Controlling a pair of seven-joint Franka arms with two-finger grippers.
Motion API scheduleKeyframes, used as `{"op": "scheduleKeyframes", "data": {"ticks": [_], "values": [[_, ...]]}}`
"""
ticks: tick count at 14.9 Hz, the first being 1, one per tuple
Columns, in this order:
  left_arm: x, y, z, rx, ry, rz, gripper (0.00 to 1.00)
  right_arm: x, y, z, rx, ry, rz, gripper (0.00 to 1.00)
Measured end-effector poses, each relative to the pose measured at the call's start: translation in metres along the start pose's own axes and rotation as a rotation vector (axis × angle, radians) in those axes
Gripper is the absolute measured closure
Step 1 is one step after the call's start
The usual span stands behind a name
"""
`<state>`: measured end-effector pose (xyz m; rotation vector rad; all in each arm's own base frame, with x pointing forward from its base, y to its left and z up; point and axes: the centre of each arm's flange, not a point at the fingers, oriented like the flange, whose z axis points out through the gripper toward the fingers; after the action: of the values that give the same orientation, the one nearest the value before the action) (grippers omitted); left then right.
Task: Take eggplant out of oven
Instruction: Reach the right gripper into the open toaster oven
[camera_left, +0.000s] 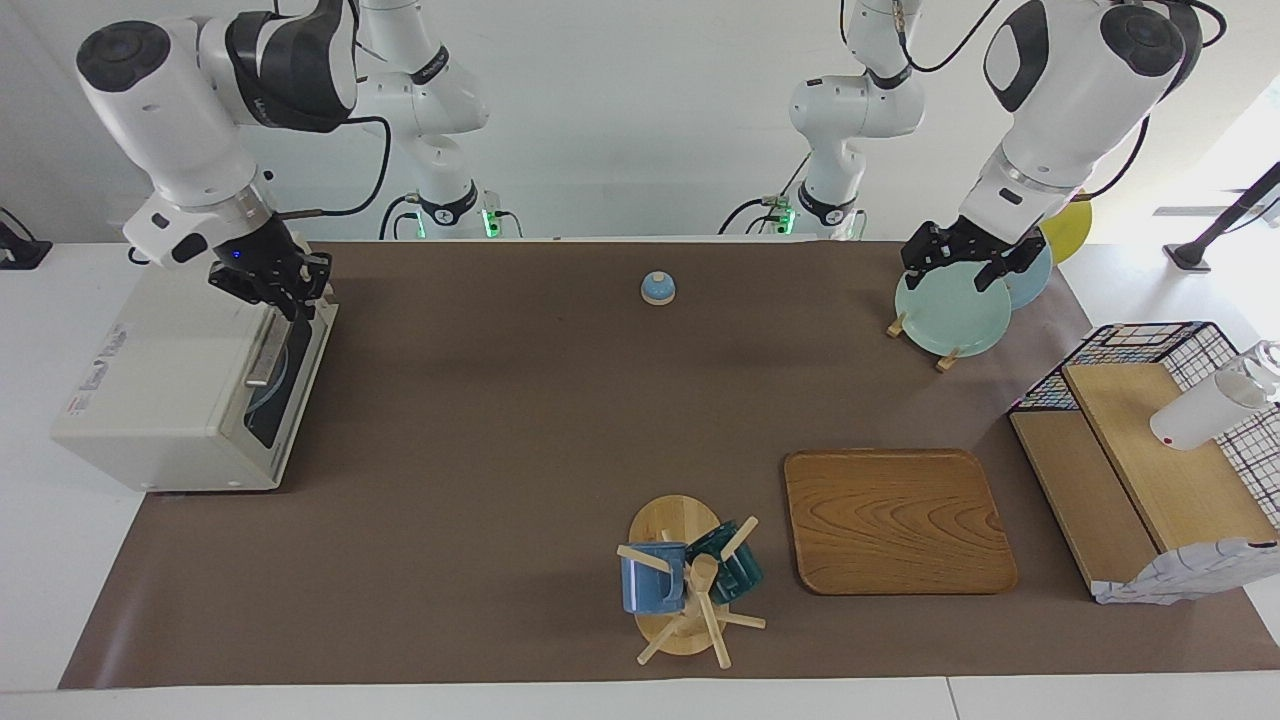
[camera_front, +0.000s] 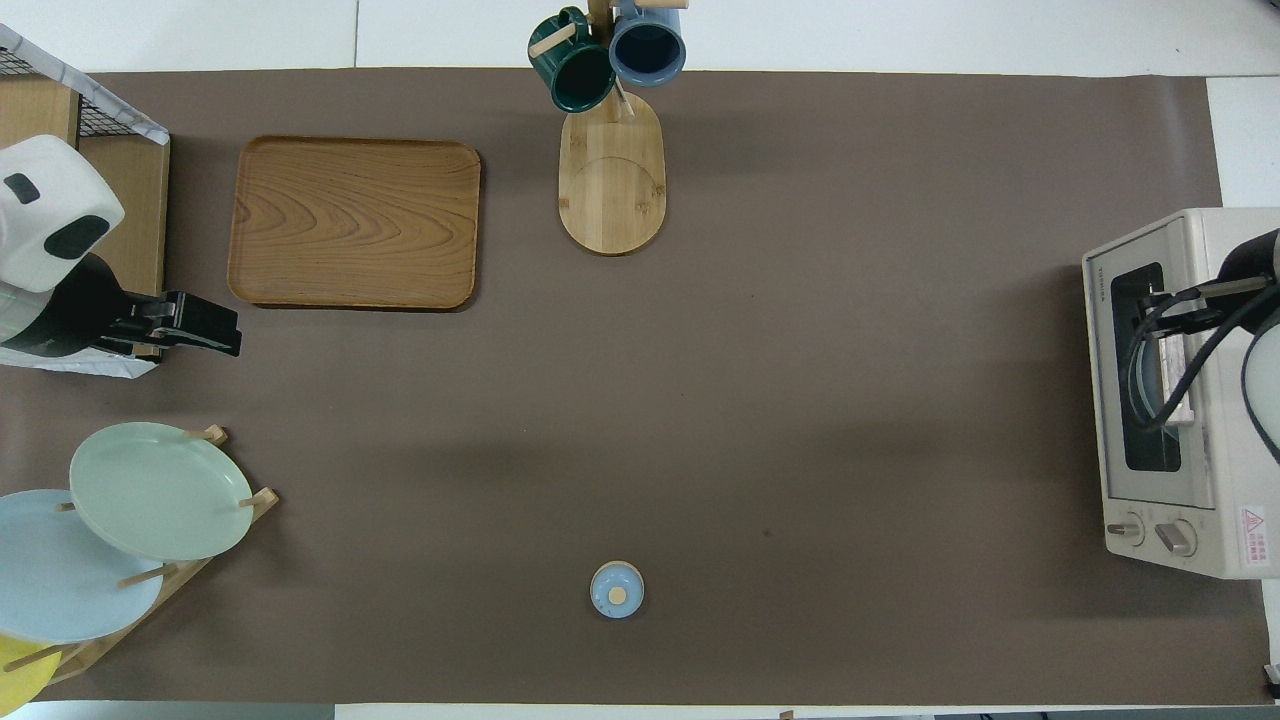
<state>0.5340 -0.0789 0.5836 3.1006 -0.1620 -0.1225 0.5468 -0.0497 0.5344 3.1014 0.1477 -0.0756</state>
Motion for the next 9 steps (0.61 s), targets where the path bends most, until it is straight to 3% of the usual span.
{"op": "scheduleKeyframes", "data": {"ticks": [1,9], "values": [[0.000,0.000,0.000,0.000,0.000,0.000,0.00,-0.003,0.007,0.012,-0.005,-0.007,0.013,0.99],[0.000,0.000,0.000,0.000,0.000,0.000,0.00,-0.012,0.038,0.043,-0.095,-0.032,0.048,0.99]]}}
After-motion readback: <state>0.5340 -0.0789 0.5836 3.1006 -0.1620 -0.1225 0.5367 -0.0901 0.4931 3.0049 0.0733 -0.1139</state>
